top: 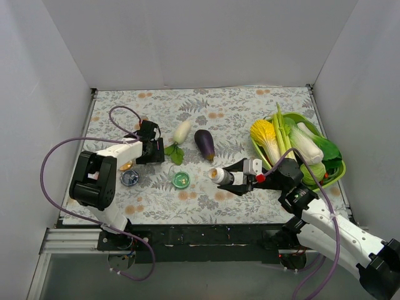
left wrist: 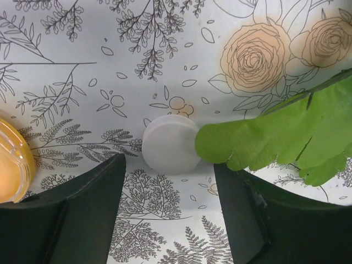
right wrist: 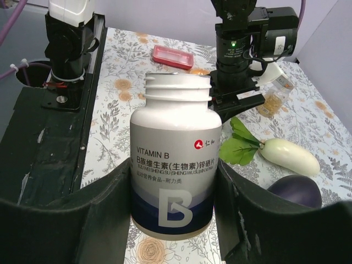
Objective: Sort the pills into containers
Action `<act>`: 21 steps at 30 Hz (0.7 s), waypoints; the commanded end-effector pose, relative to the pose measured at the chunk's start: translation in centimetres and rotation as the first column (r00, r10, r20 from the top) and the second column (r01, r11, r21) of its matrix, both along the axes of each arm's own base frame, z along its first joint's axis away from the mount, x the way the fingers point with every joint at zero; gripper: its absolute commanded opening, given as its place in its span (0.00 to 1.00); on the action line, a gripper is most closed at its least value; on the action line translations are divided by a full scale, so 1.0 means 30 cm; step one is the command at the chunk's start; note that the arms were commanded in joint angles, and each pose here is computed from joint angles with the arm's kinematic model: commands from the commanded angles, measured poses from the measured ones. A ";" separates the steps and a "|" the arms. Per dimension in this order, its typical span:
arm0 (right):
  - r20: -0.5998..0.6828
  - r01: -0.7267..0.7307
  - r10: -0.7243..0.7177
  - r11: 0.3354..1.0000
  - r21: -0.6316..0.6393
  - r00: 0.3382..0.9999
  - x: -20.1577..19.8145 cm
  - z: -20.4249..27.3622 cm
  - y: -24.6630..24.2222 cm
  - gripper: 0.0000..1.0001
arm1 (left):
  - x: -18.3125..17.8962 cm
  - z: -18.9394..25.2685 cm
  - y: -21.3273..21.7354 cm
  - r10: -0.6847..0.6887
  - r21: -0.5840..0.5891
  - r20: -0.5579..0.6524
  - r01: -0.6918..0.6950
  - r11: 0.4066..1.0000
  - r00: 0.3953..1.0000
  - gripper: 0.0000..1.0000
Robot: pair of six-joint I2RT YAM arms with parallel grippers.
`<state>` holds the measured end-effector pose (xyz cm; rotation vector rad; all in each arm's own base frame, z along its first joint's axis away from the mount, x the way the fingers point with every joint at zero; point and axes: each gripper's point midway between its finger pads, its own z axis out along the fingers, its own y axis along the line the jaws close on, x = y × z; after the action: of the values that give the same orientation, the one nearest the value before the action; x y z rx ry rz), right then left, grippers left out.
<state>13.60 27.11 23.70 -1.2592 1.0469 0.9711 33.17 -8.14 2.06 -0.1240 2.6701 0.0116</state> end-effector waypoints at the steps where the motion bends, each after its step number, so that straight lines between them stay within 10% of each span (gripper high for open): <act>1: 0.027 0.016 -0.017 0.999 0.047 0.999 0.007 0.038 -0.009 0.01 | 0.044 0.003 0.011 -0.005 0.039 0.010 0.004 0.999 1.000 0.63; 13: 0.023 0.012 -0.012 1.000 0.007 1.000 0.003 -0.003 -0.026 0.01 | 0.031 0.004 -0.007 -0.023 0.003 0.020 0.023 1.000 1.000 0.21; 21: 0.010 -0.005 0.005 1.000 -0.027 1.000 -0.009 -0.039 -0.030 0.01 | -0.077 0.203 -0.086 -0.097 -0.178 0.125 0.119 0.977 0.987 0.15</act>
<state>13.62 26.32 22.15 -1.2708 1.0927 0.9669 32.23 -9.00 3.42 -0.0856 2.6497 -0.0839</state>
